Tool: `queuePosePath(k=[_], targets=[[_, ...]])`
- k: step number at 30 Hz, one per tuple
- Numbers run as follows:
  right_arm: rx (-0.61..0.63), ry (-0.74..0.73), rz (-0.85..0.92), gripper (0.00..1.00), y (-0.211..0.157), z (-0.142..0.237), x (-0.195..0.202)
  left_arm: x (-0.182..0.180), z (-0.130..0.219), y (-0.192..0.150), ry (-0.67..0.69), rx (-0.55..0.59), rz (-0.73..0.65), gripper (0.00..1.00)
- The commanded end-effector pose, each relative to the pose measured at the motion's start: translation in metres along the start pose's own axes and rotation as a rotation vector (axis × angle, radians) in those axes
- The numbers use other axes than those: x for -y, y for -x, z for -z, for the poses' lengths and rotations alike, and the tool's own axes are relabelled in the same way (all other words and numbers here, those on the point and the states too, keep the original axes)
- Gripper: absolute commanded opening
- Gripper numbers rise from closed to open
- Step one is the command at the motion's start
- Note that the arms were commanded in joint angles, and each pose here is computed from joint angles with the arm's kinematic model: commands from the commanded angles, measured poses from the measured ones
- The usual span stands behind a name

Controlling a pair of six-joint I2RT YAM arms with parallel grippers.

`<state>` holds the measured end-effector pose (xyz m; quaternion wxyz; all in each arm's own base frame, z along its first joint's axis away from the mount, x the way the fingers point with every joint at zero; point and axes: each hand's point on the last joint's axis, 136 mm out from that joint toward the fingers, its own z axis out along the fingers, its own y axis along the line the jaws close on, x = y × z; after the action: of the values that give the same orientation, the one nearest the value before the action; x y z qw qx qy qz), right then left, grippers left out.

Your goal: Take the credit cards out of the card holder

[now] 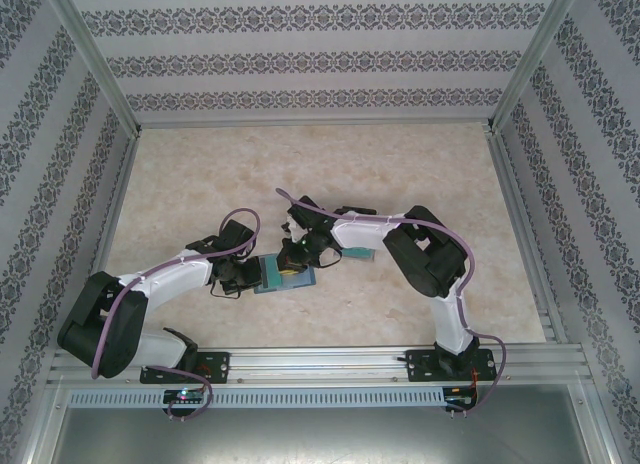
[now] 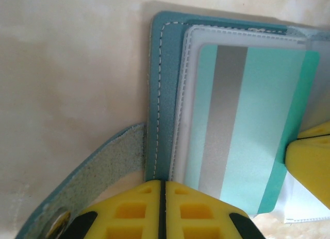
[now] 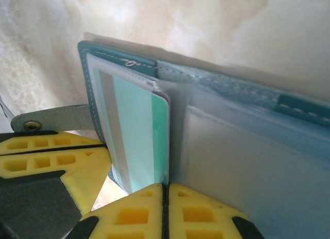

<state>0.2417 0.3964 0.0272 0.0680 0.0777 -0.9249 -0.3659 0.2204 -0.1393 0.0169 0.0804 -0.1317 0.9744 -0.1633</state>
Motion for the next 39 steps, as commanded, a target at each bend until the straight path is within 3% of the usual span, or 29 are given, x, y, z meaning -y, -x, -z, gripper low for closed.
queuePosePath(k=[1,15,30,35,39], targets=[[0.007,-0.019,-0.012,0.00,-0.003,0.000,0.008,-0.006,-0.008,-0.007,0.017,-0.032,0.015,0.00],[0.109,-0.033,-0.033,0.00,-0.001,0.048,0.029,-0.007,-0.008,-0.007,0.024,-0.036,0.011,0.00],[0.149,-0.100,0.183,0.00,-0.012,0.111,-0.001,-0.003,-0.003,0.000,0.019,-0.009,-0.003,0.00],[0.139,-0.216,0.330,0.00,-0.016,0.134,-0.009,0.005,0.004,0.006,-0.008,0.016,-0.011,0.14],[0.133,-0.353,0.477,0.00,-0.015,0.161,-0.010,0.017,0.017,0.016,-0.050,0.059,-0.026,0.34]])
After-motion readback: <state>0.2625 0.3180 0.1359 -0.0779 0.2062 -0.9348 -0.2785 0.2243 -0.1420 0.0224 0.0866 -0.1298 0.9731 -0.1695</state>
